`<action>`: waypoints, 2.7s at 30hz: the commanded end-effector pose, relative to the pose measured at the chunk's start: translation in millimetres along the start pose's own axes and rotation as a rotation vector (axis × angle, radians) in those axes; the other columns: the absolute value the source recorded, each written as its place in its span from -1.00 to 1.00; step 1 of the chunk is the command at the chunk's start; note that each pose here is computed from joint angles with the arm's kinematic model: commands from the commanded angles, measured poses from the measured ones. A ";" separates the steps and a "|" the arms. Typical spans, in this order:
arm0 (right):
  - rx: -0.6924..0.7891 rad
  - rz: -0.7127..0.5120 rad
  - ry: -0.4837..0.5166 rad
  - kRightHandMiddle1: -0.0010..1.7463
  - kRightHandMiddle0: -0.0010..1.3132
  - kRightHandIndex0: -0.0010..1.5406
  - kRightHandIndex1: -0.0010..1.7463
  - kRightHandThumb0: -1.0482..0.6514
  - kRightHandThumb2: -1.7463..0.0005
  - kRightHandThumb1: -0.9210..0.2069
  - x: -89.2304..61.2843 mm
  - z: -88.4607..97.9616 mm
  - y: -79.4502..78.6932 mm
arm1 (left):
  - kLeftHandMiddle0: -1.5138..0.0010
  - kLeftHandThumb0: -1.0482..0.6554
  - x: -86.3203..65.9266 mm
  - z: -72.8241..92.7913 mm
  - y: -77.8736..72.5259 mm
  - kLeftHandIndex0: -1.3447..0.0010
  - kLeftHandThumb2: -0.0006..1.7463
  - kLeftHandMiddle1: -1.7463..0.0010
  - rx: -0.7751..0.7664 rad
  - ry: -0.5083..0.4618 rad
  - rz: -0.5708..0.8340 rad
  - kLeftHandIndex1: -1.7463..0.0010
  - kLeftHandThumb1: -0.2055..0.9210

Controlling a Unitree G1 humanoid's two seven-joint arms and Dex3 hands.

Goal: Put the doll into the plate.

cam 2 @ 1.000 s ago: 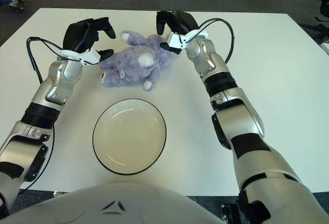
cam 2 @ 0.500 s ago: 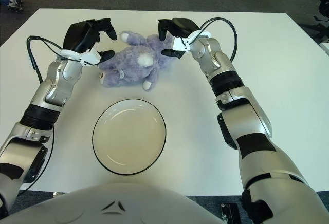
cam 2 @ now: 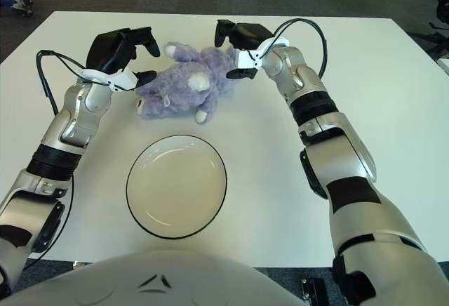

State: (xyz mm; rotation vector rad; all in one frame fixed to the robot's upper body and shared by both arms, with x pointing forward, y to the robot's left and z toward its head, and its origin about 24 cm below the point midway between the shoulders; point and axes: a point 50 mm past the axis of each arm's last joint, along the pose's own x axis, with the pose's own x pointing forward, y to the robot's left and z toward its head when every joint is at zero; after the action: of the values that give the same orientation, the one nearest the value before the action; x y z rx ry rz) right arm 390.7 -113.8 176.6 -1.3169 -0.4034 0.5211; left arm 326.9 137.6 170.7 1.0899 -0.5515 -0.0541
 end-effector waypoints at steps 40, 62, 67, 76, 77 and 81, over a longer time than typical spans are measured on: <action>0.098 0.194 -0.018 -0.86 -1.00 -0.91 -0.58 -0.21 -0.19 0.22 0.9 1.3 -2.7 | 0.04 0.21 -2.3 -2.6 -5.4 -0.24 0.59 -1.00 -0.012 -0.015 -0.022 -0.44 -0.42; 0.015 0.280 -0.076 -0.83 -1.00 -0.71 -0.35 -0.07 -0.29 0.38 8.0 9.3 21.9 | 0.10 0.22 -2.5 1.5 -8.0 -0.02 0.66 -0.89 -0.044 -0.026 -0.024 -0.86 -0.40; -0.021 0.336 -0.078 -0.75 -1.00 -0.71 -0.32 0.10 -0.37 0.45 9.9 10.1 30.3 | 0.10 0.22 -2.8 2.5 -8.1 -0.02 0.66 -0.89 -0.054 -0.030 -0.020 -0.87 -0.39; -0.060 0.377 -0.059 -0.50 -1.00 -0.63 -0.06 0.09 -0.37 0.47 11.4 9.5 56.4 | 0.10 0.22 -3.0 5.5 -7.9 -0.02 0.67 -0.90 -0.047 -0.043 -0.016 -0.87 -0.40; -0.066 0.377 -0.058 -0.48 -1.00 -0.62 -0.01 0.05 -0.36 0.47 11.5 9.5 57.7 | 0.10 0.22 -3.0 5.7 -8.0 -0.02 0.67 -0.90 -0.050 -0.042 -0.016 -0.87 -0.40; -0.094 0.370 -0.045 -0.49 -1.00 -0.62 0.08 -0.06 -0.30 0.44 11.7 9.0 64.8 | 0.05 0.21 -6.3 4.0 -9.5 -0.15 0.63 -0.97 -0.064 -0.035 -0.016 -0.60 -0.42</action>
State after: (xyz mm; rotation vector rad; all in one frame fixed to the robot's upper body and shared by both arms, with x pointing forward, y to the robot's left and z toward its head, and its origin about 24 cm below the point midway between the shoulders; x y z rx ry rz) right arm 390.6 -87.2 135.3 -1.4359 -0.2814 0.8109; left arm 324.2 130.2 163.1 1.0394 -0.5648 -0.1090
